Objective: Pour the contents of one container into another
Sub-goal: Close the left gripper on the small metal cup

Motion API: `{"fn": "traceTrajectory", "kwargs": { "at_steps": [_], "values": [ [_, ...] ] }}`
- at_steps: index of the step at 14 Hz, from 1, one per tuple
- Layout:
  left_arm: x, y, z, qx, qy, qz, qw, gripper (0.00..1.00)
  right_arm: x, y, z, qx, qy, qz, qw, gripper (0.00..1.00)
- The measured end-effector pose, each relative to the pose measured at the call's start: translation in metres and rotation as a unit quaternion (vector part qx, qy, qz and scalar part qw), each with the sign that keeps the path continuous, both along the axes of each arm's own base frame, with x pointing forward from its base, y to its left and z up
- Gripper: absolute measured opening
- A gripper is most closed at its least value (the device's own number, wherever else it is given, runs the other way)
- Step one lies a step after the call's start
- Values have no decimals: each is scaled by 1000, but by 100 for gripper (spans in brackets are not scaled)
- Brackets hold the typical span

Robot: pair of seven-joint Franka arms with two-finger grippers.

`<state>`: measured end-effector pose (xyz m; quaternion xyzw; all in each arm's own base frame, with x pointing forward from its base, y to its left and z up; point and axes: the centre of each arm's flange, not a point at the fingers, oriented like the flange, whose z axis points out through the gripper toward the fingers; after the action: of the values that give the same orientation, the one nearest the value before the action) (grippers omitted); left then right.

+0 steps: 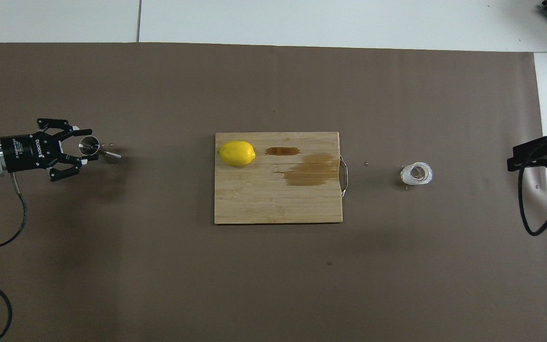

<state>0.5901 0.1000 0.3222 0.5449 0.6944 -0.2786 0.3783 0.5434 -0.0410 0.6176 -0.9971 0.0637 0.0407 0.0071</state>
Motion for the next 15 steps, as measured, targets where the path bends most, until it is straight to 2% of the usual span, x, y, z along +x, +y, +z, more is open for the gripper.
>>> {"fn": "traceTrajectory", "kwargs": {
  "at_steps": [1, 2, 3, 8, 15],
  "values": [
    [0, 0, 0, 0, 0, 0, 1000, 60, 0, 0, 0, 0, 0, 0, 1000, 100],
    [0, 1, 0, 0, 0, 0, 1000, 53, 0, 0, 0, 0, 0, 0, 1000, 100],
    [0, 1, 0, 0, 0, 1, 1000, 51, 0, 0, 0, 0, 0, 0, 1000, 100],
    [1, 2, 3, -1, -3, -1, 1000, 51, 0, 0, 0, 0, 0, 0, 1000, 100],
    [18, -16, 44, -10, -29, -24, 999, 51, 0, 0, 0, 0, 0, 0, 1000, 100]
  ]
}}
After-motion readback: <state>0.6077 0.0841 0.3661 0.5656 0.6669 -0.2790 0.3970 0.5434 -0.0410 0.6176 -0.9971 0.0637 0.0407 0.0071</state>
